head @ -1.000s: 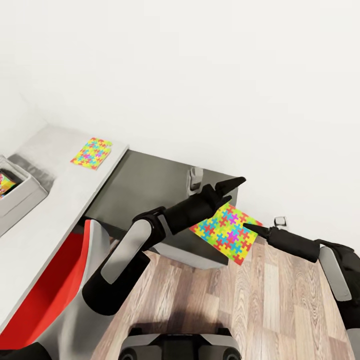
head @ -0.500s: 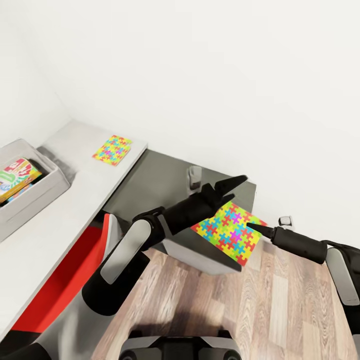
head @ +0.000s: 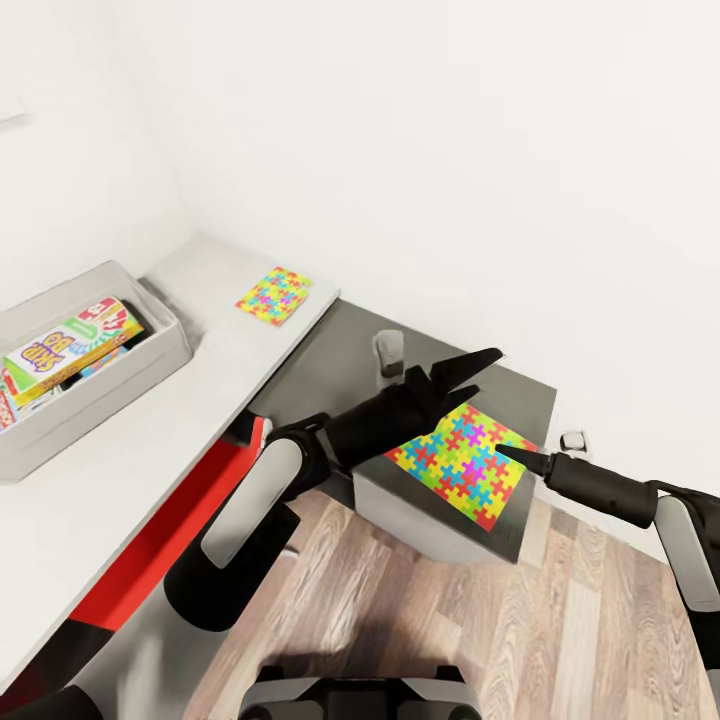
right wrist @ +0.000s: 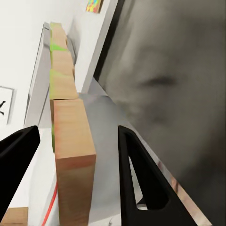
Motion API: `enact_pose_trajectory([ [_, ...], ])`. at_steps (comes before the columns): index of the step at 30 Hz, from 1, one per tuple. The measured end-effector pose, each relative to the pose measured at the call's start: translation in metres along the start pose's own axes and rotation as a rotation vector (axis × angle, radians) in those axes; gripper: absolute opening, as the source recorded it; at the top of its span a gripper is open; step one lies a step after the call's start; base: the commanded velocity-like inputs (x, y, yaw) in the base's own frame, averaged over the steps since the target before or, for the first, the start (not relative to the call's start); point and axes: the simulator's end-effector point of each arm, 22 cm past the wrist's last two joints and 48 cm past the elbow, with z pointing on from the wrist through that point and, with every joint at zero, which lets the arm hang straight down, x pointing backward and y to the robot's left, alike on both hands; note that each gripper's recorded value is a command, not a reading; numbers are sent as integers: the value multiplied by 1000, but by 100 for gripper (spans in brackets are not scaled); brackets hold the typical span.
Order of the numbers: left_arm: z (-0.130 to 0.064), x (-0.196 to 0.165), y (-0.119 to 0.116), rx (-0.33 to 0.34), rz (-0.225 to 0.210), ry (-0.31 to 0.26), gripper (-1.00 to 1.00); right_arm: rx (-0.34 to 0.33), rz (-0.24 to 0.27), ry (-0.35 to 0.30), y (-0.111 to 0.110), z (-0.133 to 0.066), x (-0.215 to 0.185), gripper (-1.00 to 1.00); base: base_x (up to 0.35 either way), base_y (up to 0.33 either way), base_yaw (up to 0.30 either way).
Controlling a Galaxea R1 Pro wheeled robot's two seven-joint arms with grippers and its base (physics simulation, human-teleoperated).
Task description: Put all the toys in the child's room - the three board games (two on the bed and one on the table), the two jigsaw puzzles on the table, and the tennis ball on the table - inside the toy box on the table in the child's room.
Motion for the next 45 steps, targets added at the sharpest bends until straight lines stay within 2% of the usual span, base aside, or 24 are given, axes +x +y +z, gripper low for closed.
enact_pose_trajectory([
  [12, 2, 2, -10, 20, 9, 7, 100, 0, -8, -7, 4, -2, -3, -100, 0, 0, 254],
  [26, 2, 10, -29, 73, 22, 47, 100, -4, -19, -14, 10, -4, -7, -100, 0, 0, 254],
  [34, 2, 17, -35, 81, 32, 81, 100, -4, -24, -23, 12, -7, -11, -100, 0, 0, 254],
  [45, 2, 20, -41, 87, 41, 92, 100, -2, -28, -48, 15, -14, -19, -100, 0, 0, 254],
])
